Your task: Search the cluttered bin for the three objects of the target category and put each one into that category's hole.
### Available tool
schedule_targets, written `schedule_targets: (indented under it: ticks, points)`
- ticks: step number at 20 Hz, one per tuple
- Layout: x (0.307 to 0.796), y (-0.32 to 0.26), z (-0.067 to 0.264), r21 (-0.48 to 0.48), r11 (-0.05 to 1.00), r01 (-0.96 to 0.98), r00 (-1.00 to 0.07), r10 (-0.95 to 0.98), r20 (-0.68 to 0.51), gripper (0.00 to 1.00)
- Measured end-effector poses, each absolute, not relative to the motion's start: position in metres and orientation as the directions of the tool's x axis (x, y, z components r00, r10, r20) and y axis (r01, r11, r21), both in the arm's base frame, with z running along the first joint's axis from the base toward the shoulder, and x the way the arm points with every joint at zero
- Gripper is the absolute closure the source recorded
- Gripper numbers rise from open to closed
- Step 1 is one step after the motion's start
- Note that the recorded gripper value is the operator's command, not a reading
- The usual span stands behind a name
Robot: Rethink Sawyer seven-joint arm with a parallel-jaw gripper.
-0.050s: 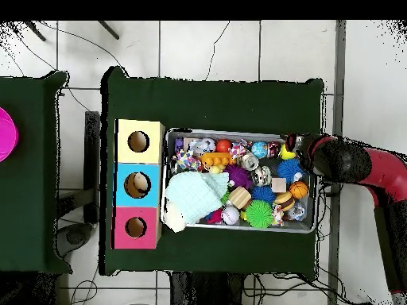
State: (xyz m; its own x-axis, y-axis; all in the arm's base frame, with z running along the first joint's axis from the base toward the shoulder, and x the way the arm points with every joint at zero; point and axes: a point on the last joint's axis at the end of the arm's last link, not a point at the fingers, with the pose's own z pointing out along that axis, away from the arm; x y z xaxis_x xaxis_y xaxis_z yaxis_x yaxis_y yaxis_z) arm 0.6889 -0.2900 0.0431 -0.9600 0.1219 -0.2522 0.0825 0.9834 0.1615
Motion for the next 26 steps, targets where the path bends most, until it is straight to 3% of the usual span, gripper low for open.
schedule_targets:
  ticks: [11, 26]
  points:
    - [0.675, -0.307, 0.033, 0.17, 0.979, 0.113, -0.96, 0.152, -0.236, 0.0]
    - [0.664, -0.291, -0.003, 0.208, 0.972, 0.108, -0.968, 0.15, -0.2, 0.0]
